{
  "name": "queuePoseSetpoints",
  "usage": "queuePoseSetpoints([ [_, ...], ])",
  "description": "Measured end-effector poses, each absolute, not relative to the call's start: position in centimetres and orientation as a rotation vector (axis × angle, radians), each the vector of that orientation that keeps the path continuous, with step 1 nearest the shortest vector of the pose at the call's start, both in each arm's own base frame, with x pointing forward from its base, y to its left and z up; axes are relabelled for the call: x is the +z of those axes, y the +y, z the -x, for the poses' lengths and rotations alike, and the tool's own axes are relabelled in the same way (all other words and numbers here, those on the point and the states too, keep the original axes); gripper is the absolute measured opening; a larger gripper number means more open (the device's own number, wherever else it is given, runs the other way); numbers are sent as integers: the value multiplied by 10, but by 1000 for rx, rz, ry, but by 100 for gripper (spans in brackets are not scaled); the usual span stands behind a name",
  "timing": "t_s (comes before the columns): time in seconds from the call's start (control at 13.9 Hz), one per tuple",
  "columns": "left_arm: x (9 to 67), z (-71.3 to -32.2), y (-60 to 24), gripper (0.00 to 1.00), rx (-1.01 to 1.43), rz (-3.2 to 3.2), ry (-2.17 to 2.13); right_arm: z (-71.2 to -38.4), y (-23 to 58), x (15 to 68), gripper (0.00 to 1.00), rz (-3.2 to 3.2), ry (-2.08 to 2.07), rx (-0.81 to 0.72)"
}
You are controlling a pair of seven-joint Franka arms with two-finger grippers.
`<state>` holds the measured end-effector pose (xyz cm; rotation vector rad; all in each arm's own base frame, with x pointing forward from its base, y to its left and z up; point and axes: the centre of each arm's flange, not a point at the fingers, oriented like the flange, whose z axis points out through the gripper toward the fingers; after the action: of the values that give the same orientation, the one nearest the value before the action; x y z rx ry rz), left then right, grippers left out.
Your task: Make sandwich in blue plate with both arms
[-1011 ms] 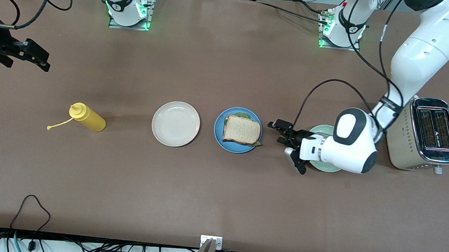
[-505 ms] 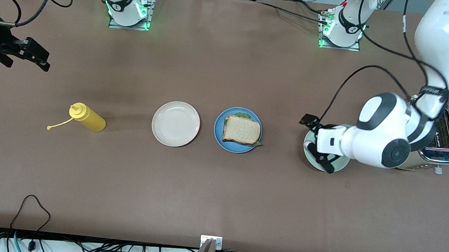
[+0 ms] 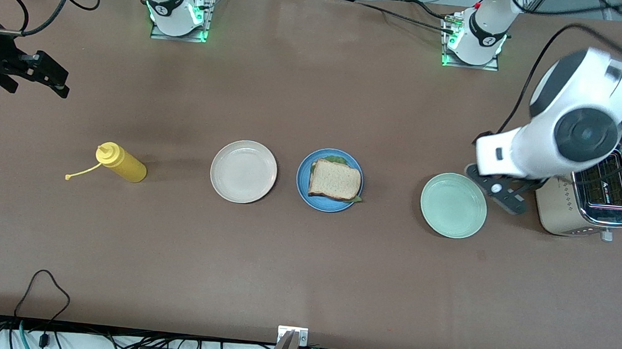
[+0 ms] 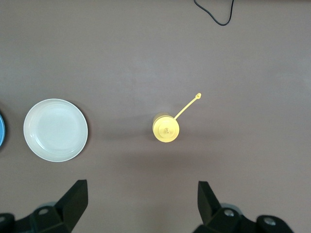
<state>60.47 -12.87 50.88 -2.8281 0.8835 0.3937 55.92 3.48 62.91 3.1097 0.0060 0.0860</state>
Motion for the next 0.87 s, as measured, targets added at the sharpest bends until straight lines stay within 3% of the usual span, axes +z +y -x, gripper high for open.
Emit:
queuePoseSetpoints([
  [0.29, 566, -588, -74, 100, 301, 2970, 618, -559, 33, 633, 100, -3110, 3, 99],
  [0.65, 592, -570, -8, 100, 21, 3105, 149, -561, 33, 631, 100, -3110, 1, 92],
  [0.87, 591, -552, -10, 100, 47, 3111, 105, -564, 34, 625, 100, -3110, 5, 77],
])
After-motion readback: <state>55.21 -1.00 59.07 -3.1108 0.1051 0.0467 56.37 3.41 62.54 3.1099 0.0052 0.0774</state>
